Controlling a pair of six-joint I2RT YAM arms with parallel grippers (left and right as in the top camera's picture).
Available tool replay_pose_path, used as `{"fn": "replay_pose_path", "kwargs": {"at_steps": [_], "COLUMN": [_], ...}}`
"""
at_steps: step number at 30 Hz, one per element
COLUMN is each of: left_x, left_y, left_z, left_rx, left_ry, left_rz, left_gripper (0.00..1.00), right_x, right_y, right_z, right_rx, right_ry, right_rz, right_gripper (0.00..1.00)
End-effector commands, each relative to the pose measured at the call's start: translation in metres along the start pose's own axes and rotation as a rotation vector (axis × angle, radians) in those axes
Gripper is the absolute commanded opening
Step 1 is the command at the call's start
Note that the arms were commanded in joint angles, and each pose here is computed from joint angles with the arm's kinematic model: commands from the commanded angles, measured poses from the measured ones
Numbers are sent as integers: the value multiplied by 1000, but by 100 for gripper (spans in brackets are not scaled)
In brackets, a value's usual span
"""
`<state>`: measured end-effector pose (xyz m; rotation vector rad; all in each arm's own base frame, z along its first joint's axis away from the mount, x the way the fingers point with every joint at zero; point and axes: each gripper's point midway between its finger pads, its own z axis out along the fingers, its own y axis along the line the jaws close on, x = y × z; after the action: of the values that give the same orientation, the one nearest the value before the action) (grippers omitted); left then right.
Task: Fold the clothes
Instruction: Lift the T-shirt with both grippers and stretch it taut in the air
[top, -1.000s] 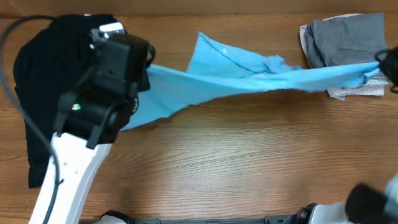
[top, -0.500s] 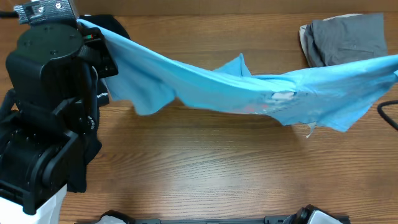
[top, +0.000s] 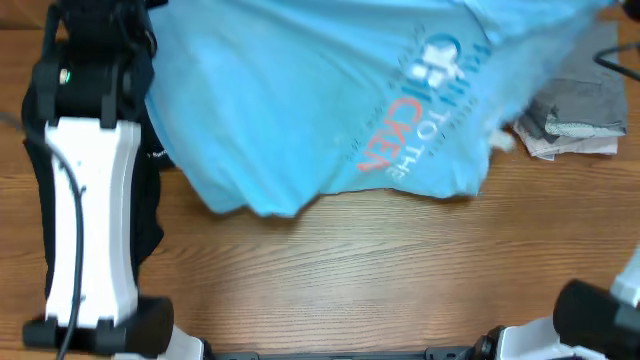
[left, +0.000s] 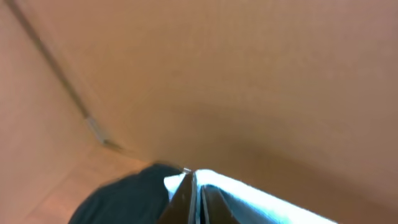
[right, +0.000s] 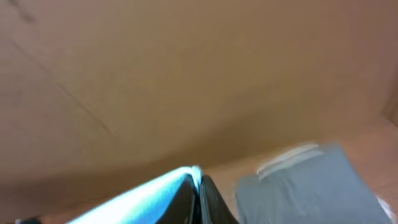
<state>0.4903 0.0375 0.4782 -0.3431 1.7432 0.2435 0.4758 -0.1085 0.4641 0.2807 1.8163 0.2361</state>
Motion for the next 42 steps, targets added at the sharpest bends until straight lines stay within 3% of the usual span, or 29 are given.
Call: {"fn": "replay_pose_path", "kwargs": {"at_steps": [1,6,16,20,28,32,37,42], "left_x": [-29,-60,-102,-64,45,75,61,12], "left_y": [-15,-25,-23,-24,-2,1,1,7], "left_z": [14,10,-15,-2,7,-5,-31,-99], "left_rx": [86,134,162,160,117,123,174,226], "left_ry": [-127,-248,-362,-210,230,363,347,209], "left_rz": [66,70,82,142,135,133,118,84], "left_gripper": [4,4,4,4,4,4,4,4], "right_x": [-25,-66,-103,-90,7,27,9,-19], "right_y": [28,53,66,54,24,23,40,63], "right_z": [5,-6,-35,-29,-8,-19,-62,-144], "right_rx": [-78,-138,-148,-118,-39,-24,-25,18], "right_ry": [-106,-273,-390,-329,73,158,109,5], "right_rz": [-60,-123,-196,-192,-100,-70,-97,-132], "right_gripper": [4,4,4,4,4,4,4,4]}}
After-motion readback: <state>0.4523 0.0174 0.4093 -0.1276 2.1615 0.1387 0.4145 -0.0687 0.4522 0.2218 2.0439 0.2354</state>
